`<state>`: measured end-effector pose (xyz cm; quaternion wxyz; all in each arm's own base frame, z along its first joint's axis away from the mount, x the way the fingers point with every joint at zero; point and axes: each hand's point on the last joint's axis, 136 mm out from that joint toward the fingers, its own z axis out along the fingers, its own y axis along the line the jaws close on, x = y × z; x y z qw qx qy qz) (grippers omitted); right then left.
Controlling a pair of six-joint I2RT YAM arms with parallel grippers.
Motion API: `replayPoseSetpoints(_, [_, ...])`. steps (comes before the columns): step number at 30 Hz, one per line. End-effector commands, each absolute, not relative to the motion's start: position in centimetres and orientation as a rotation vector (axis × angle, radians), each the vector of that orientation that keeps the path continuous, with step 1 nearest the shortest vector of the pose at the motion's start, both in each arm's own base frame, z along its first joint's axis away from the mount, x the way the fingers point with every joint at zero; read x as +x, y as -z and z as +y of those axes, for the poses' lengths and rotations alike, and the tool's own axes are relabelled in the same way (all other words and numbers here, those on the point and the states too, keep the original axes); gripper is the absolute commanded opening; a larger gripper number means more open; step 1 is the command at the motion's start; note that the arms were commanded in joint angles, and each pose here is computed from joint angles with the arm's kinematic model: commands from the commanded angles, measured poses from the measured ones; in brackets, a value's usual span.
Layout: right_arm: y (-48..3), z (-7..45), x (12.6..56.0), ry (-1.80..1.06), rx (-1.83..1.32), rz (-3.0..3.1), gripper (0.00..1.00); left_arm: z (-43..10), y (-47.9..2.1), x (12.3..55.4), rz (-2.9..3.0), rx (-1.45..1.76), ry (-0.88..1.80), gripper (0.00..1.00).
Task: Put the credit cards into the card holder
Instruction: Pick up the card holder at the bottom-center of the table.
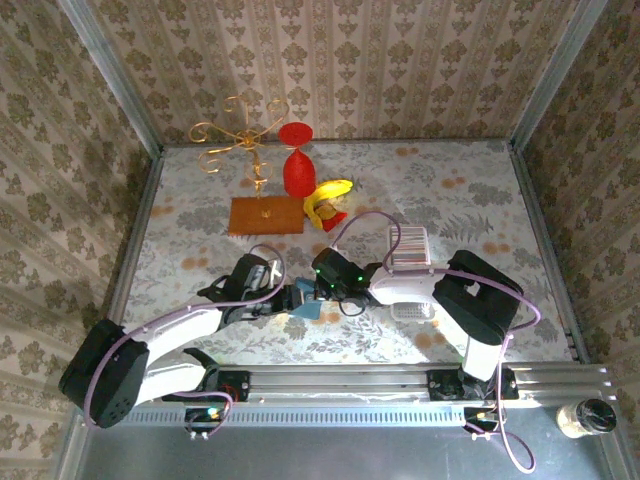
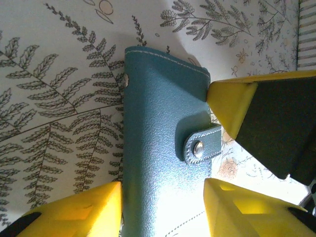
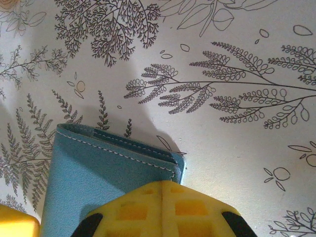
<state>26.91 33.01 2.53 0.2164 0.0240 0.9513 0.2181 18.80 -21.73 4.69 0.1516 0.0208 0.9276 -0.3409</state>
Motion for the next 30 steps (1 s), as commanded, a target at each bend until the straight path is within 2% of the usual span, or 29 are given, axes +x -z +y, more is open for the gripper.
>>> replayPoseSetpoints(1, [-0.2, 31.2, 25.2, -0.518, 0.076, 2.733, 0.00, -22.1, -4.6, 18.9, 2.644, 0.061, 0.998, 0.46])
replayPoseSetpoints(12, [-0.3, 31.2, 25.0, -0.542, 0.090, 2.731, 0.00, -21.8, -3.1, 19.0, 2.675, 0.044, 0.956, 0.42])
replayPoseSetpoints(18, [-0.6, 31.2, 25.0, -0.558, 0.096, 2.721, 0.00, -22.9, -3.5, 18.8, 2.657, 0.052, 1.038, 0.35])
replayPoseSetpoints(28, [-2.0, 31.6, 25.1, -0.628, 0.093, 2.674, 0.00, -24.5, -5.7, 18.9, 2.573, 0.020, 1.202, 0.13])
replayPoseSetpoints(30, [-2.8, 31.8, 25.2, -0.669, 0.096, 2.646, 0.01, -24.7, -6.4, 19.0, 2.554, 0.033, 1.212, 0.05])
